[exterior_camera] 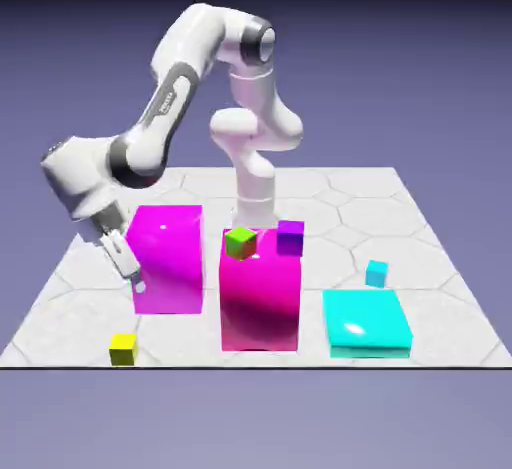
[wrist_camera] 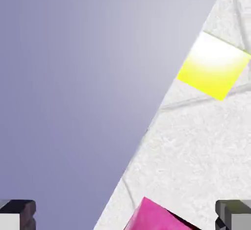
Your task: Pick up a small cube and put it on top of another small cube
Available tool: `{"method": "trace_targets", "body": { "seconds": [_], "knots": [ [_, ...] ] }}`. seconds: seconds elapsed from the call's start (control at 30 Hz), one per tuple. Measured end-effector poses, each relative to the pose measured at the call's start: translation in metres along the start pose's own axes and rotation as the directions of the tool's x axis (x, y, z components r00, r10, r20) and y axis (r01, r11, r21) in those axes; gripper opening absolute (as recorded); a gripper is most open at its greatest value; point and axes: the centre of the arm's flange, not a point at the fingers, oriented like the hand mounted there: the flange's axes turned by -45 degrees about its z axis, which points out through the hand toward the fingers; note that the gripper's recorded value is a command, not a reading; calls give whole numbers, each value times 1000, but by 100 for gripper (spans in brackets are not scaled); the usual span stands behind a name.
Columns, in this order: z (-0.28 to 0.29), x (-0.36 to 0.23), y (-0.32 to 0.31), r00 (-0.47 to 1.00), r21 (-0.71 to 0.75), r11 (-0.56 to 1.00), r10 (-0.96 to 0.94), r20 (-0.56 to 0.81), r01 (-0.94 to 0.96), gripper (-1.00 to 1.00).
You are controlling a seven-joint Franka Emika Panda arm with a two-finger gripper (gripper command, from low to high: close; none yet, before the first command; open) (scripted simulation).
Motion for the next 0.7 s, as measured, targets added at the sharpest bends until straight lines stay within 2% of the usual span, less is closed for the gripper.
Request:
{"method": "trace_targets", "body": {
  "seconds": [0.37, 0.7],
  "knots": [
    [29, 101, 42, 920, 16, 957, 274, 279, -289, 0],
    [81, 154, 78, 770, -78, 918, 370, 520, -388, 0]
  ]
}}
